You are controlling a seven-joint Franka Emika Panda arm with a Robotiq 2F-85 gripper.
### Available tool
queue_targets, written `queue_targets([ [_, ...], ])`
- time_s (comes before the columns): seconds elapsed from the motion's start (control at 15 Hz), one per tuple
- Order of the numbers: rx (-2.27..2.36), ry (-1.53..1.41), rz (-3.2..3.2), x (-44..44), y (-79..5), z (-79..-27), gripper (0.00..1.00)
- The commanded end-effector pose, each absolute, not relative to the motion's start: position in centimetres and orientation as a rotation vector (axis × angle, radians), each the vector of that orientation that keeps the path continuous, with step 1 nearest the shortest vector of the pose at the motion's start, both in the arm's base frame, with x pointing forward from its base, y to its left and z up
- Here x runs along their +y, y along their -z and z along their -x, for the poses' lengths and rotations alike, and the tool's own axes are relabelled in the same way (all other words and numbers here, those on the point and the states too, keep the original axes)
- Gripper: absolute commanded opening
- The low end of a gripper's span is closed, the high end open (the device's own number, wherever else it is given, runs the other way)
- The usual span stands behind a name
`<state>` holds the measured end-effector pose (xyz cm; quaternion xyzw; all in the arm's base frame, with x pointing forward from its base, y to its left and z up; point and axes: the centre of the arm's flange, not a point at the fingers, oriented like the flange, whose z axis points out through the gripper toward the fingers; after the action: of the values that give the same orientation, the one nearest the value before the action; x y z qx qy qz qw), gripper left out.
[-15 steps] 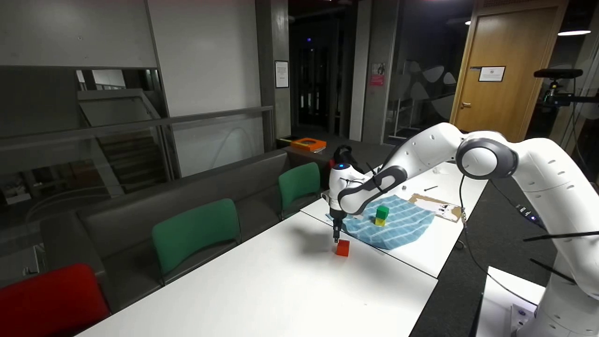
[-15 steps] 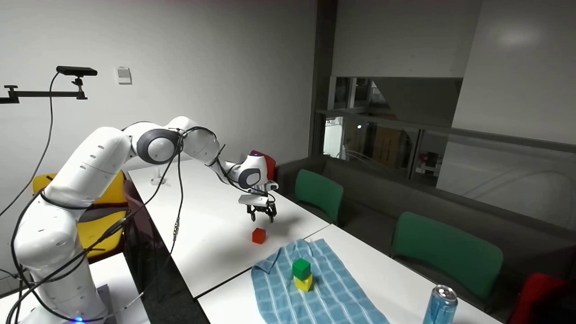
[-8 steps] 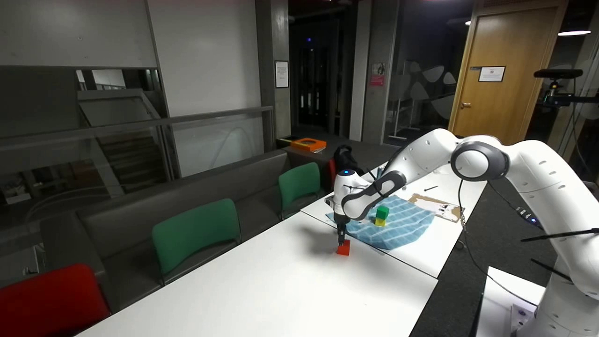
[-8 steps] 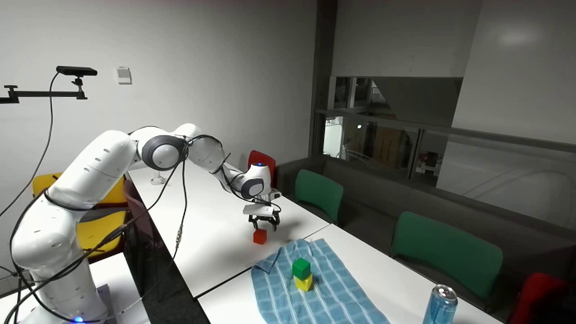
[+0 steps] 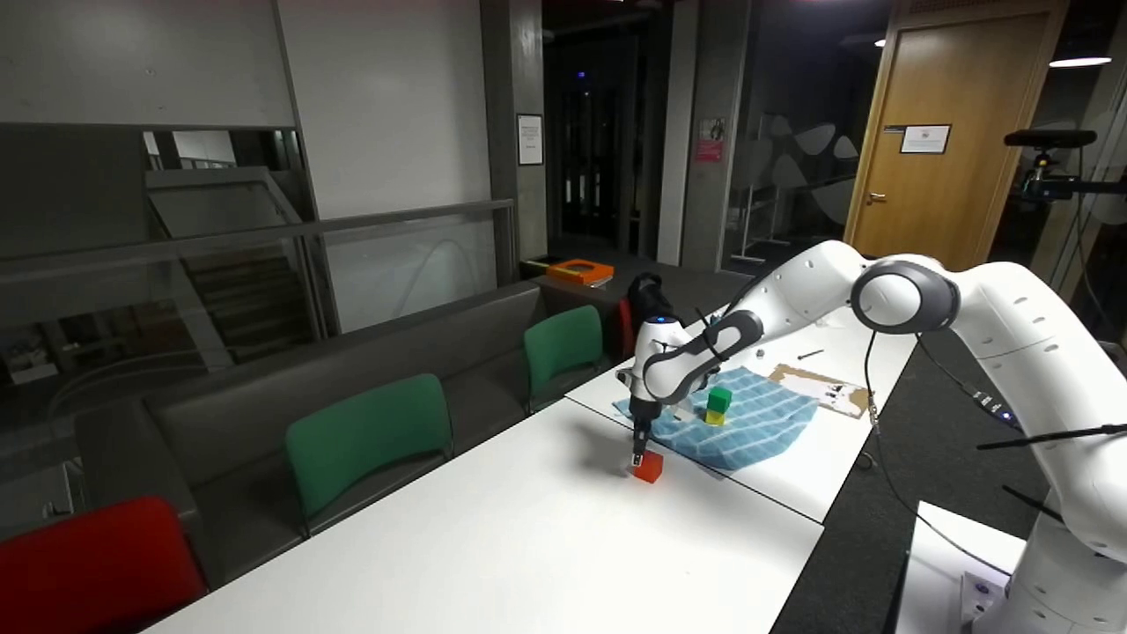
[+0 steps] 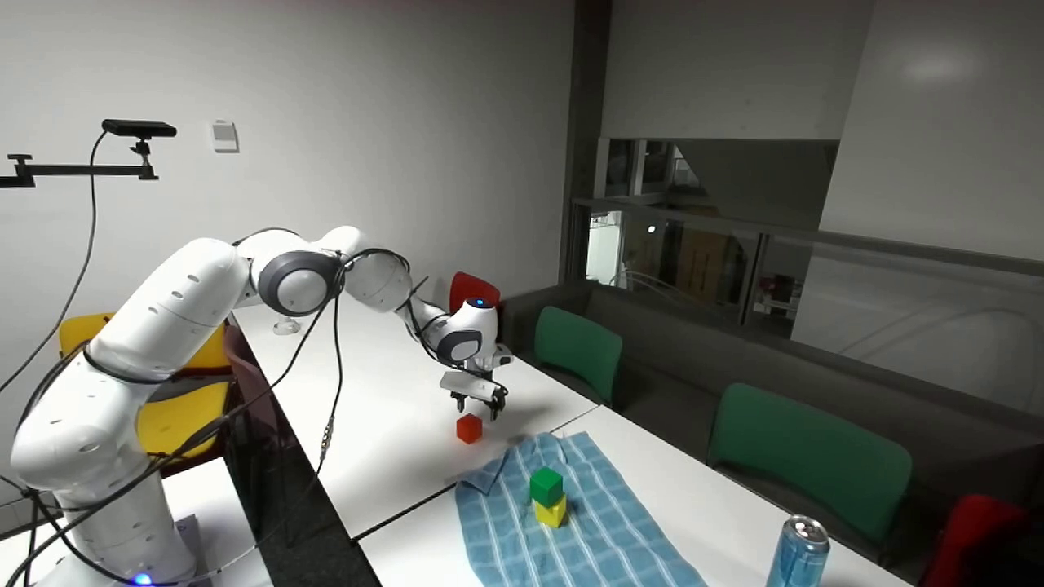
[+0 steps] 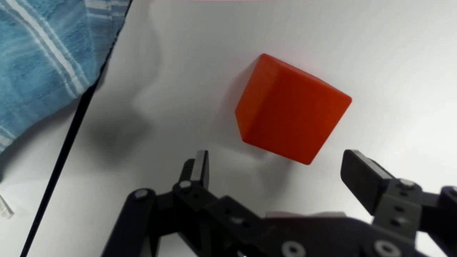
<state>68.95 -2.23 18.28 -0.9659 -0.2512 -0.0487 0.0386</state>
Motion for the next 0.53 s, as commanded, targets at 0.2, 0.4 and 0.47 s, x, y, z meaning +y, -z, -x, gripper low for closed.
queue_targets([
  [0.2, -0.682, 0.150, 2.891, -3.4, -18.6, -67.8, 1.00],
  [0.4, -0.528, 0.095, 2.943, -3.4, -18.6, -67.0, 1.00],
  [0.47, -0.474, 0.082, 2.953, -3.4, -18.6, -66.7, 1.00],
])
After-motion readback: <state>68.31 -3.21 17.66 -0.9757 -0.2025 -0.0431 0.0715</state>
